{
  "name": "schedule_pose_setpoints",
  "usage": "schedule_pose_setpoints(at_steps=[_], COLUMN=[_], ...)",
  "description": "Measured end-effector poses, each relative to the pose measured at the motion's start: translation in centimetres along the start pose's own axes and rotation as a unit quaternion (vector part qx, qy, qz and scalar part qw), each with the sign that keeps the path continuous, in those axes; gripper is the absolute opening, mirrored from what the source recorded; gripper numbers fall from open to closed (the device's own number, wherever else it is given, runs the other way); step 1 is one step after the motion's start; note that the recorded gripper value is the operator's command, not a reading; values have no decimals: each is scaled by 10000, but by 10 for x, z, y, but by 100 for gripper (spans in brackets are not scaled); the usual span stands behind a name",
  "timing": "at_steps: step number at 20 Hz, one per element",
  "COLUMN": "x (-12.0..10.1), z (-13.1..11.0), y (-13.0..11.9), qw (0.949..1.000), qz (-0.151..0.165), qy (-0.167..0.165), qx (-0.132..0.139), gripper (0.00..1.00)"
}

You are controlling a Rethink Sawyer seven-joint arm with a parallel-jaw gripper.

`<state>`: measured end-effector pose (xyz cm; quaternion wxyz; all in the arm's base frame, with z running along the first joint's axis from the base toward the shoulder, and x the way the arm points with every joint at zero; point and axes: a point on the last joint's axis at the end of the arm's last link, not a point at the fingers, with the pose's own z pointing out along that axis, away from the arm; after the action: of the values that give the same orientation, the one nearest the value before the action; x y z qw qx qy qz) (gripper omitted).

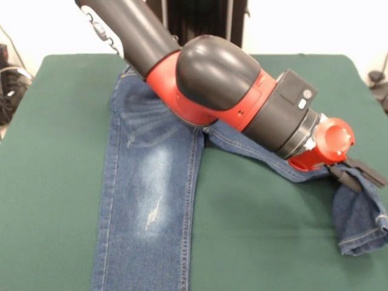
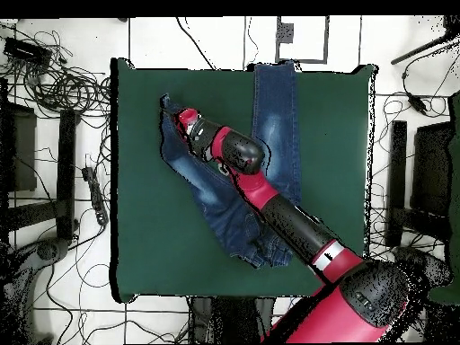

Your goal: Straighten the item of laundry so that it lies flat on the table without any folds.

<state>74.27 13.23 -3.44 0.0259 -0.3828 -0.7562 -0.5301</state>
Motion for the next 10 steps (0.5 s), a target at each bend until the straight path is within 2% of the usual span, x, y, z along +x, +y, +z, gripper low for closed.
schedule_pose_setpoints(at_steps=[10], x=[1], z=[7], y=[5], qw=[9998], qz=[-173], qy=[-42], qx=[48], gripper=[100])
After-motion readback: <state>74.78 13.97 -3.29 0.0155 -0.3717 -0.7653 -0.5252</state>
